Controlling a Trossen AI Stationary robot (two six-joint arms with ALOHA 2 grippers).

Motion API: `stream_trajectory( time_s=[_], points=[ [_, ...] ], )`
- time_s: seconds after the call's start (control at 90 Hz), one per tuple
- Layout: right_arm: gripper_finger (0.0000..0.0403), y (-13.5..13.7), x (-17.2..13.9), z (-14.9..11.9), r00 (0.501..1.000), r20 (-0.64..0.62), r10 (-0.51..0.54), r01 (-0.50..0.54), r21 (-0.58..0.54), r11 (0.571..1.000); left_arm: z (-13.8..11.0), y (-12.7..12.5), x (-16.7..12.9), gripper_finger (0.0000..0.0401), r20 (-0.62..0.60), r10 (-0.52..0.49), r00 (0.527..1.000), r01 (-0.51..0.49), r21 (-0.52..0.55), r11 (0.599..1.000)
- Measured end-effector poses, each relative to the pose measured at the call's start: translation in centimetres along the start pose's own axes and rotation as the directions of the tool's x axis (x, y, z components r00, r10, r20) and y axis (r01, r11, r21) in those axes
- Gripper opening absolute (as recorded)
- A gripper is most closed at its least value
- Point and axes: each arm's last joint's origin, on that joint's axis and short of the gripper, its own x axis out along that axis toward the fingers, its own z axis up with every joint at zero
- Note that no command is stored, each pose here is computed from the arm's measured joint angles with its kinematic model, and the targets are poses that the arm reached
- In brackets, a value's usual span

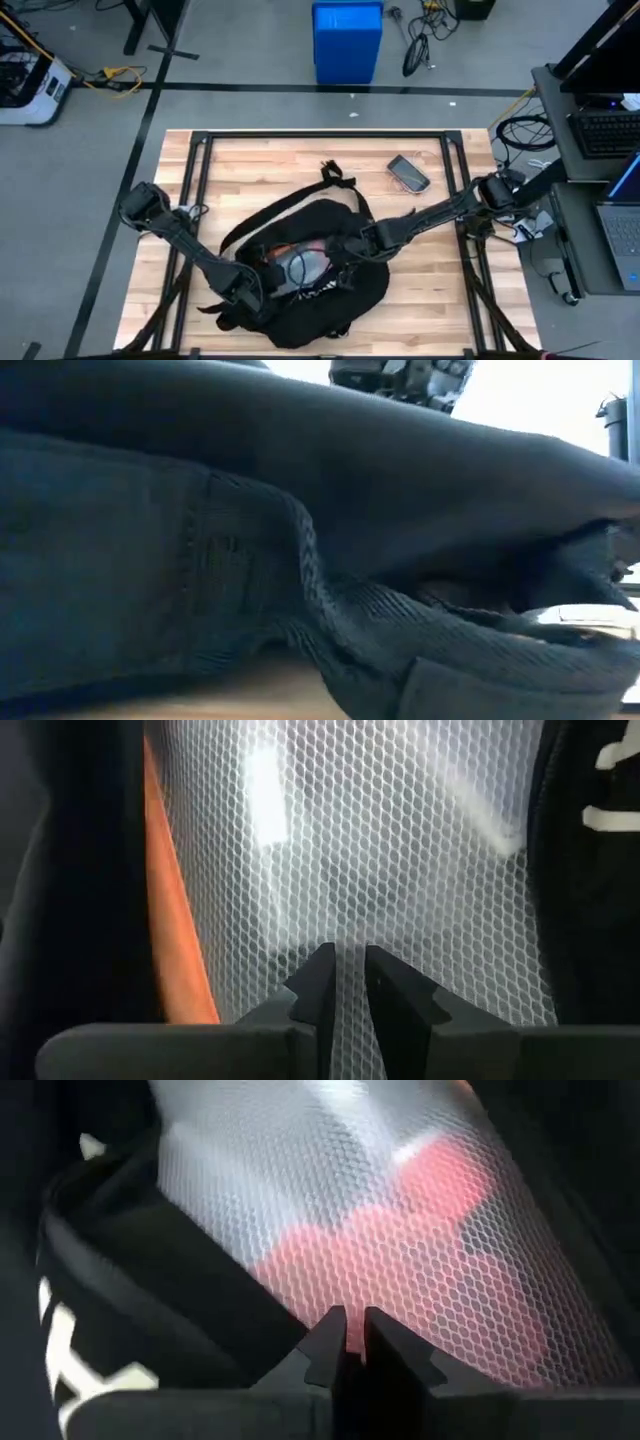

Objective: Unpack backpack
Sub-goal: Remove the orange zip bag from the black backpack

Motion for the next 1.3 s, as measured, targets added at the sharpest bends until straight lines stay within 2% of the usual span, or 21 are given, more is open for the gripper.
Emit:
stream_trajectory(
  time_s=[0.222, 0.5, 0.822, 1.0, 1.133, 1.3],
  points=[
    [0.0025, 1.2, -0.9, -0.3, 0.999, 0.023, 0.026, -0.022, -0.141, 0.990, -0.1, -0.2, -0.1, 0.0032, -0.001, -0.005, 1.000, 0.005, 0.001, 1.000],
    [0.0025, 0.7, -0.7, 1.1, 0.990, 0.139, 0.020, 0.000, -0.145, 0.989, 0.2, 0.3, -0.7, 0.0003, 0.048, 0.027, 0.998, -0.027, -0.007, 1.000],
    [0.0025, 0.4, -0.7, 1.0, 0.992, 0.124, 0.011, 0.017, -0.217, 0.976, 1.1, 1.2, -1.6, 0.0001, 0.079, 0.009, 0.997, -0.010, 0.005, 1.000],
    [0.0025, 0.2, -0.6, 1.1, 0.993, 0.118, 0.005, 0.035, -0.333, 0.942, 2.5, 1.9, -0.8, 0.0001, 0.110, -0.002, 0.994, 0.000, 0.018, 1.000],
    [0.0025, 0.1, -0.6, 1.1, 0.993, 0.117, 0.002, 0.044, -0.386, 0.921, 3.6, 3.3, 0.3, 0.0001, 0.056, -0.034, 0.998, 0.037, -0.042, 0.998],
    [0.0025, 0.1, -0.6, 0.9, 0.996, 0.095, -0.001, 0.040, -0.413, 0.910, 4.6, 5.6, 1.8, 0.0002, -0.085, -0.143, 0.986, 0.126, -0.179, 0.976]
  ],
)
